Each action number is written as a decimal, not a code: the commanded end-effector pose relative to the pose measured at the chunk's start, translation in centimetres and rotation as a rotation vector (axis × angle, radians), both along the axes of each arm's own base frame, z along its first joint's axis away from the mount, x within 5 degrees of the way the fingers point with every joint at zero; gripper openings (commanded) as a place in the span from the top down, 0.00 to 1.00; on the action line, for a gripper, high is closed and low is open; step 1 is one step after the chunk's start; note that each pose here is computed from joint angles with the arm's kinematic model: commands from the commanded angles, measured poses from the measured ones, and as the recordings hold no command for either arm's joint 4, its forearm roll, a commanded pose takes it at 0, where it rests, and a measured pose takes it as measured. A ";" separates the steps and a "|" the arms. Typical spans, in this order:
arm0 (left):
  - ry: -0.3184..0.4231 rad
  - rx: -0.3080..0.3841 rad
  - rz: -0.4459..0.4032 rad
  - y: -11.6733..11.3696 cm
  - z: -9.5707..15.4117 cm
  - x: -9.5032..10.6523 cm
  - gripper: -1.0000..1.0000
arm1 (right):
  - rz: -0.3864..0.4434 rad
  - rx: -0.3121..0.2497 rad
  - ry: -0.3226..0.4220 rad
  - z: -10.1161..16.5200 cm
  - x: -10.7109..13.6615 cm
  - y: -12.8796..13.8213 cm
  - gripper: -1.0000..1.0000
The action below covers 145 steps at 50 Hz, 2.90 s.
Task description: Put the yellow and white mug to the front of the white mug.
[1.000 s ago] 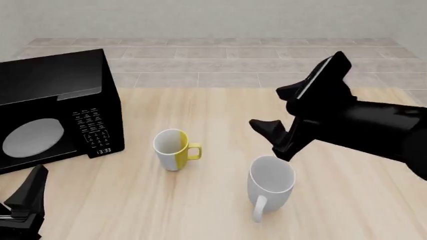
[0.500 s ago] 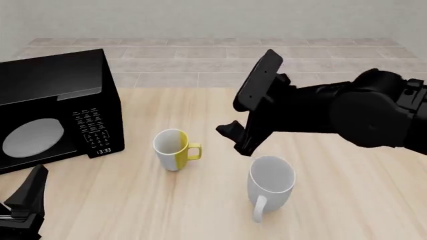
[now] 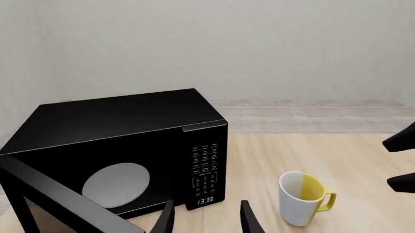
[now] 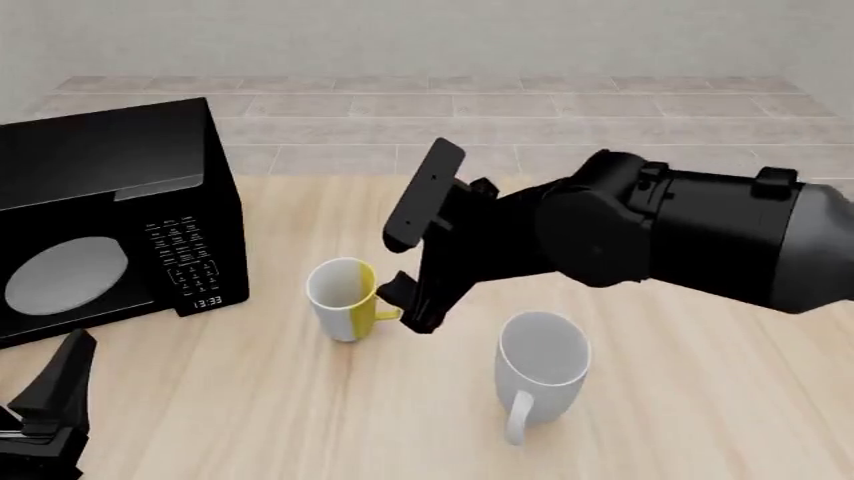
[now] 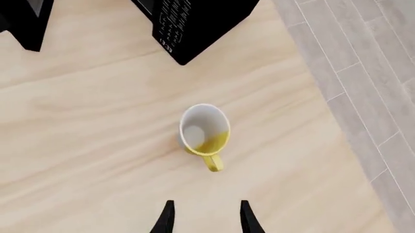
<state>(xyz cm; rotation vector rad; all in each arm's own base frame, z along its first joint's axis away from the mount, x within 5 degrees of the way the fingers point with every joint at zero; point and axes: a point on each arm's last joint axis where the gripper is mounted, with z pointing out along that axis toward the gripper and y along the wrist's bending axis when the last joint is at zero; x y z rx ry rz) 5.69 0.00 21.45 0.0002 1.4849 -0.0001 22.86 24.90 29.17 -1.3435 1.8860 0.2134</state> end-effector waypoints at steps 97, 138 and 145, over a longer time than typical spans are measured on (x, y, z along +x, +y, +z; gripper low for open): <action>0.000 0.000 0.000 0.0 0.0 0.0 0.00 | -0.082 -0.140 0.163 -14.6 7.7 4.5 1.00; 0.000 0.000 0.000 0.0 0.0 0.0 0.00 | -0.121 -0.048 0.067 -6.6 7.6 1.8 1.00; 0.000 0.000 0.000 0.0 0.0 0.0 0.00 | -0.152 -0.046 0.057 -5.5 8.0 0.1 1.00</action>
